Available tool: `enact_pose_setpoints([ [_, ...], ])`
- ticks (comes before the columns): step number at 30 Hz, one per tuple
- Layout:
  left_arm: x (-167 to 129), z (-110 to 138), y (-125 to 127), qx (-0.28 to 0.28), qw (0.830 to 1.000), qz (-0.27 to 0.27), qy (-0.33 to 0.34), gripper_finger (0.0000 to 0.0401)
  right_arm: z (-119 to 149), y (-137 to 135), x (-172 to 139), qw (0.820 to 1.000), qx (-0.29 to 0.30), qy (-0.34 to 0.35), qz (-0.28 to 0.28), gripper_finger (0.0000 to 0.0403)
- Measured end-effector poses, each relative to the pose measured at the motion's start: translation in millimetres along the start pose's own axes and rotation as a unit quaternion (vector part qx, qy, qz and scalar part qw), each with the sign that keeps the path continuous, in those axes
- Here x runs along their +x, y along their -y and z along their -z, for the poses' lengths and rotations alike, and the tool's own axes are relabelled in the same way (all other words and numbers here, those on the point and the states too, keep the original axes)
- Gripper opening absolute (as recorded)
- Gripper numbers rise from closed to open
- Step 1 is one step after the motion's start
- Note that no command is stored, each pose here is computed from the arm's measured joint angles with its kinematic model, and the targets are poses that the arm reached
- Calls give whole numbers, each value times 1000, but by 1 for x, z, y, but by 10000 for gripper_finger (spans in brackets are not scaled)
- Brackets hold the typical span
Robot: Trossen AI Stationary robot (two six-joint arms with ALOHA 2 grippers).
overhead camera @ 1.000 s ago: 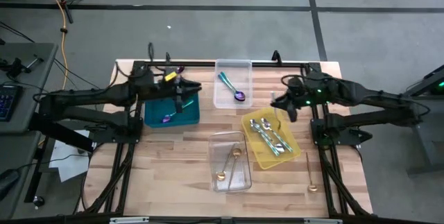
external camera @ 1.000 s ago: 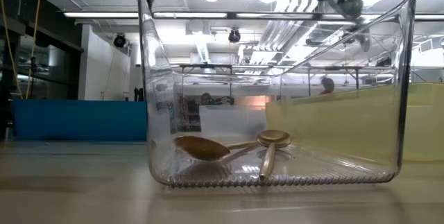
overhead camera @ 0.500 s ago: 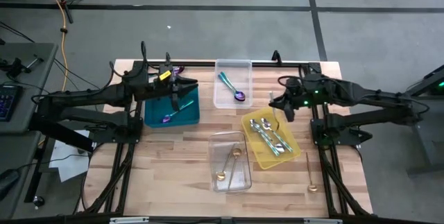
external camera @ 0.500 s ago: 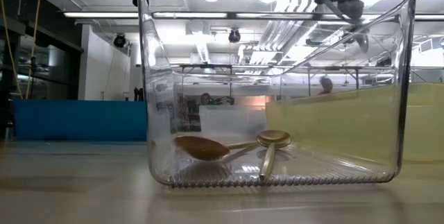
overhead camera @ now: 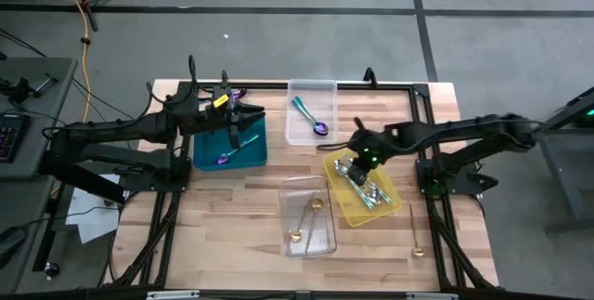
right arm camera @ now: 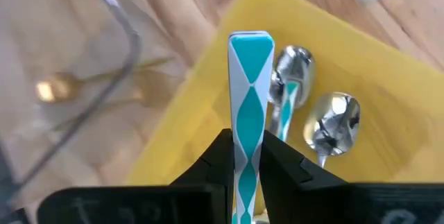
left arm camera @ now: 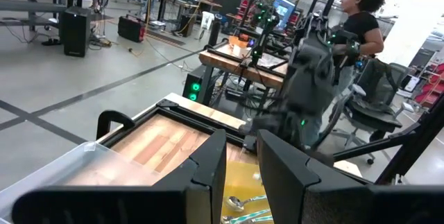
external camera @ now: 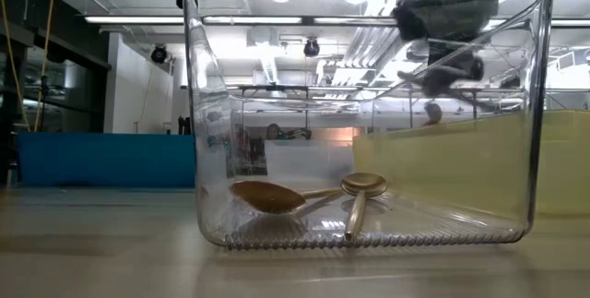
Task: Sort silverware by color (type)
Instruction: Put the white spoon into the yellow bin, then put the violet spoon into the white bin
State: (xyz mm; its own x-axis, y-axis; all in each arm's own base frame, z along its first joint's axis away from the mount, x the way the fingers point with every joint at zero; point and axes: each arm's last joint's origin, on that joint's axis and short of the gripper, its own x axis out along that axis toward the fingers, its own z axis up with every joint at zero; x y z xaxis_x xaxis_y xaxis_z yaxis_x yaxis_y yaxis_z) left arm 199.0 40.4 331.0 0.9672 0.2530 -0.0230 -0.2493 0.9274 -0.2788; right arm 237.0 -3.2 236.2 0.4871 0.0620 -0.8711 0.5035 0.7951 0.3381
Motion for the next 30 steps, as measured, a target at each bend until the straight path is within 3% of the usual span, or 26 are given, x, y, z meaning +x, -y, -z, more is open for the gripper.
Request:
enact_pose_setpoints([
  [9, 0, 0, 0, 0, 1000, 0, 0, 76, 0, 5, 47, 996, 9, -74, 56, 37],
  [17, 0, 0, 0, 0, 1000, 0, 0, 76, 1, 8, 64, 992, 12, -100, 75, 40],
  [30, 0, 0, 0, 21, 1000, 0, 0, 76, -1, 3, 60, 991, 27, -124, 44, 148],
])
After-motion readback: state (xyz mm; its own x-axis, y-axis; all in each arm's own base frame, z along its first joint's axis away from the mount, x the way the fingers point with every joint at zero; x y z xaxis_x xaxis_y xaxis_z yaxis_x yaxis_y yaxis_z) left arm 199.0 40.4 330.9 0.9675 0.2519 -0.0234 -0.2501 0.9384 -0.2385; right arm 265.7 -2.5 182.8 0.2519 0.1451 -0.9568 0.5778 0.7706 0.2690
